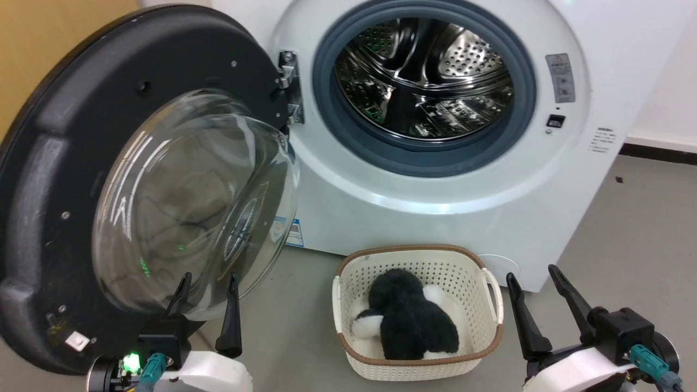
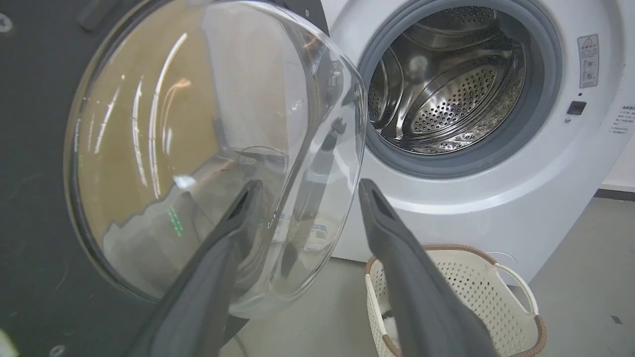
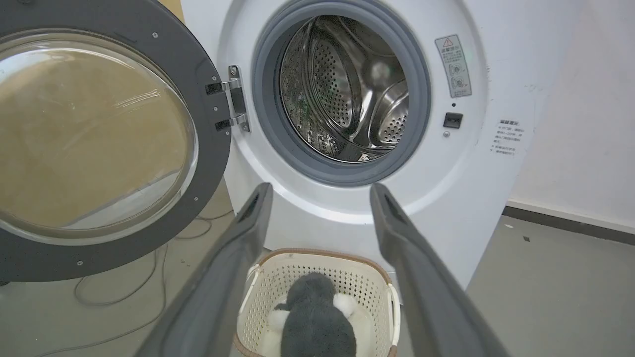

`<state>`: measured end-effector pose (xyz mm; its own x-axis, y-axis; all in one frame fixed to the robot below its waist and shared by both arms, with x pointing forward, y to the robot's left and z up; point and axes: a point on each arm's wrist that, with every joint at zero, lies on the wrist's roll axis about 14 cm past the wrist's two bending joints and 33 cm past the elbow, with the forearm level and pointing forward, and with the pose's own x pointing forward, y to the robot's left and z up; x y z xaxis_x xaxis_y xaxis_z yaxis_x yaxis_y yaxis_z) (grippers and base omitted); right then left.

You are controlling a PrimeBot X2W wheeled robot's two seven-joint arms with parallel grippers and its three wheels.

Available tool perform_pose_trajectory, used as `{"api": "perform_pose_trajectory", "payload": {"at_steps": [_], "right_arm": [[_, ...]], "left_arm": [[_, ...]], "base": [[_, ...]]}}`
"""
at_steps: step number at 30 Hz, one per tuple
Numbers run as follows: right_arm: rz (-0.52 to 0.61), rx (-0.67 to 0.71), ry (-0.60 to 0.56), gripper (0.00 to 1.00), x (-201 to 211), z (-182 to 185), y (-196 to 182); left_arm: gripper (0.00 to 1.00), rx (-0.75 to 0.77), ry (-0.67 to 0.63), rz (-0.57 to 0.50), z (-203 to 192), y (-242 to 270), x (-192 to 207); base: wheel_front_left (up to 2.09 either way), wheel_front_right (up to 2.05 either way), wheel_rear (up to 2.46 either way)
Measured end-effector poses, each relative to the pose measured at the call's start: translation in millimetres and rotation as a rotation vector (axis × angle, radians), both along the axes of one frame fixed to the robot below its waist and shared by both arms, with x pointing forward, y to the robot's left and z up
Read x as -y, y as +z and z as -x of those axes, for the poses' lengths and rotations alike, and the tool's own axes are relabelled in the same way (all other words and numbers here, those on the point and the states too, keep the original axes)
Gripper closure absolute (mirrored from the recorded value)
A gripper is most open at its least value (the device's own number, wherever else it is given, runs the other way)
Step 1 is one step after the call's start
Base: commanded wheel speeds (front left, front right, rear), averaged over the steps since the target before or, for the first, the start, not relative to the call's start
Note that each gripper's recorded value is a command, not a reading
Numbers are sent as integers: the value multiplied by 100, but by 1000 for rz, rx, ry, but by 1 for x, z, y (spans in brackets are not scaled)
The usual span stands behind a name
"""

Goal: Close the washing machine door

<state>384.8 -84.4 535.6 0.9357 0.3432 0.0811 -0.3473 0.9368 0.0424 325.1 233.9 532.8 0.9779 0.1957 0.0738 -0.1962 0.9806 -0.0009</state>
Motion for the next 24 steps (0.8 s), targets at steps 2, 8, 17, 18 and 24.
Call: {"api": "perform_pose_trajectory", "payload": {"at_steps": [2, 8, 17, 18, 24], "right_arm": [[-2, 2, 18, 0, -6, 0, 0], [-8, -7, 64, 0, -22, -1, -4], [-27, -21, 132, 0, -45, -2, -10], [-27, -23, 139, 0, -48, -2, -11], [-38, -20, 190, 0, -66, -3, -10]], "left_arm": [[0, 0, 13, 2, 4, -1, -4], [0, 13, 54, 6, 12, 0, -14], [0, 30, 120, 17, 25, 2, -29], [0, 31, 129, 17, 27, 2, -31], [0, 47, 172, 21, 37, 4, -40]], "base": [[0, 0, 0], [0, 0, 0], [0, 0, 0], [0, 0, 0], [0, 0, 0]]}}
